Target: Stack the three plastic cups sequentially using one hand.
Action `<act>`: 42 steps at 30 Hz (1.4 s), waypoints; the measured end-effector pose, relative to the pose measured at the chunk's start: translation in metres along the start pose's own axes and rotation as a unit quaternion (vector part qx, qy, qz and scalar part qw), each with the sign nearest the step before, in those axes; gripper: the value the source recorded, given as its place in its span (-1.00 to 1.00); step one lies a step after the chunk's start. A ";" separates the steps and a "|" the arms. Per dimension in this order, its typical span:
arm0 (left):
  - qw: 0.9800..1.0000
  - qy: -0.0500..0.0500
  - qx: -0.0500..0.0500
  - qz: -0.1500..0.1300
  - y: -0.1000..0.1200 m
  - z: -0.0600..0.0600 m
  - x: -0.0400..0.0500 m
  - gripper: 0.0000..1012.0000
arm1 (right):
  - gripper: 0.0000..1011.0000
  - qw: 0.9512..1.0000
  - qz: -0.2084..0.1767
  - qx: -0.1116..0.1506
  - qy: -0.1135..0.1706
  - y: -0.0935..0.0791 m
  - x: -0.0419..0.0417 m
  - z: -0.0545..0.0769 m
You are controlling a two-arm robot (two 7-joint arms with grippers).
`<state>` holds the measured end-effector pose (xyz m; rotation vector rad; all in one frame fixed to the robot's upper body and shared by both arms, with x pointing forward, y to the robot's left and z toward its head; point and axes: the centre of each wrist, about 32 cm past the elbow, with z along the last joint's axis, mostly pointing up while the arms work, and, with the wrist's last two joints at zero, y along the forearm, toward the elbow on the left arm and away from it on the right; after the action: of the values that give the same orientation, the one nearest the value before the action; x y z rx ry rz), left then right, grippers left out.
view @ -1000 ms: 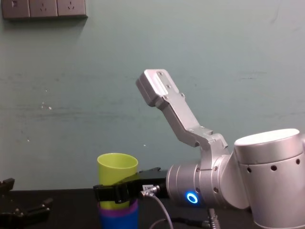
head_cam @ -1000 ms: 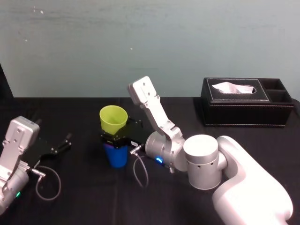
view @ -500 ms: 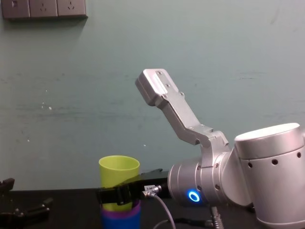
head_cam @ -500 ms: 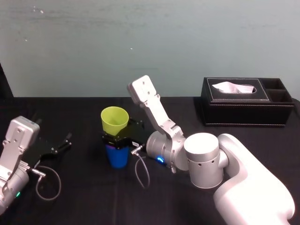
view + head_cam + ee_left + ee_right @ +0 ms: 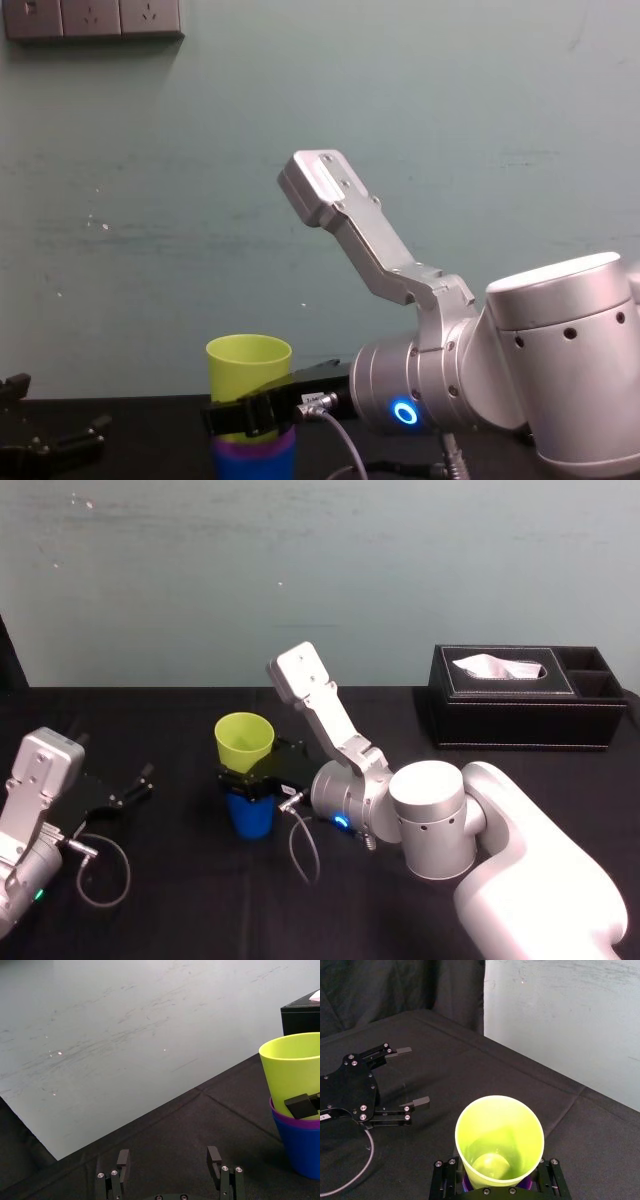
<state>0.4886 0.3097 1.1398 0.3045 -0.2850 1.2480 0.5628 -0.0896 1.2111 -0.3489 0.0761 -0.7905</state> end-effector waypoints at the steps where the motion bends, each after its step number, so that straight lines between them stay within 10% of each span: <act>1: 1.000 0.000 0.000 0.000 0.000 0.000 0.0000 0.98 | 0.42 1.000 0.000 0.000 0.000 0.000 0.0001 0.000; 29: 1.000 0.000 0.000 0.000 0.000 0.000 0.0000 0.98 | 0.98 1.000 -0.001 0.003 0.001 -0.001 0.0003 0.000; 42: 1.000 0.000 0.000 0.000 0.000 0.000 0.0000 0.98 | 0.98 0.997 -0.034 0.075 0.010 -0.014 -0.0003 -0.003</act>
<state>0.4886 0.3097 1.1398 0.3045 -0.2851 1.2479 0.5523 -0.0995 1.2134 -0.2028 0.0235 -0.8615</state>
